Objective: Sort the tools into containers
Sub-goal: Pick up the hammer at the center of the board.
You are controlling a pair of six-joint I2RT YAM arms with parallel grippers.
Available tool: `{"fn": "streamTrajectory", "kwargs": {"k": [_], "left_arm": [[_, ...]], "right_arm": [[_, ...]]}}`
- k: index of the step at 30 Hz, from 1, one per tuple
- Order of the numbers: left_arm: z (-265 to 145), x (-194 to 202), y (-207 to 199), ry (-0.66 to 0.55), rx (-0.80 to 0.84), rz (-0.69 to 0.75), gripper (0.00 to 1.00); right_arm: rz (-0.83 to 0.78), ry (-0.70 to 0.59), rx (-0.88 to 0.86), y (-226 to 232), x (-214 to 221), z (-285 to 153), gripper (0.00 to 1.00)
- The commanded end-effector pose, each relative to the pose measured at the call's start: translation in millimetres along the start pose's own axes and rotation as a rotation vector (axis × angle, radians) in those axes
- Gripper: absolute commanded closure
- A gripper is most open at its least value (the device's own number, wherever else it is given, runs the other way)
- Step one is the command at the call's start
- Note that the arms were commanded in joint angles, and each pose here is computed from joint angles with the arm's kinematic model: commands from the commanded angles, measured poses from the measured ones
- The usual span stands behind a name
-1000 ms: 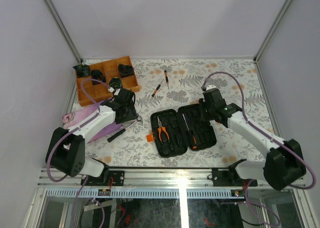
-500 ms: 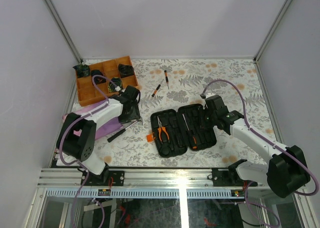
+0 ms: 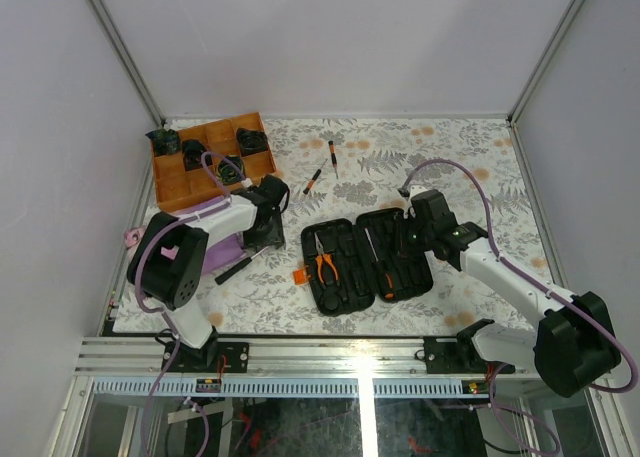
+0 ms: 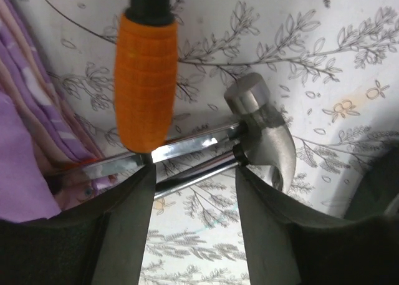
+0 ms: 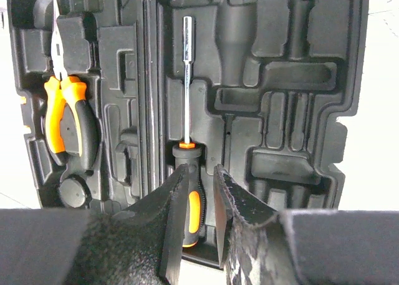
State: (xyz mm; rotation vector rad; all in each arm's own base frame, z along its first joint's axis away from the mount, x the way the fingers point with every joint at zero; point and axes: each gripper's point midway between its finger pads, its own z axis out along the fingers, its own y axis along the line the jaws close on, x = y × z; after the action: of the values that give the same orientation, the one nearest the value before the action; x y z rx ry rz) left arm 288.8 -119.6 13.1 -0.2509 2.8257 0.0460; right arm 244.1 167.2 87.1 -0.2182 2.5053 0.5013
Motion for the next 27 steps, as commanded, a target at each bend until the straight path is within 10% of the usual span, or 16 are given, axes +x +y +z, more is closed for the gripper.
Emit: {"fn": "streamTrajectory", "kwargs": {"k": [1, 27], "left_arm": [[8, 11, -5, 0.026, -0.011, 0.034, 0.51], [-13, 5, -59, -0.026, 0.243, 0.027, 1.00]], "right_arm": [[0.015, -0.020, -0.037, 7, -5, 2, 0.70], [0.047, -0.033, -0.033, 7, -5, -4, 0.69]]}}
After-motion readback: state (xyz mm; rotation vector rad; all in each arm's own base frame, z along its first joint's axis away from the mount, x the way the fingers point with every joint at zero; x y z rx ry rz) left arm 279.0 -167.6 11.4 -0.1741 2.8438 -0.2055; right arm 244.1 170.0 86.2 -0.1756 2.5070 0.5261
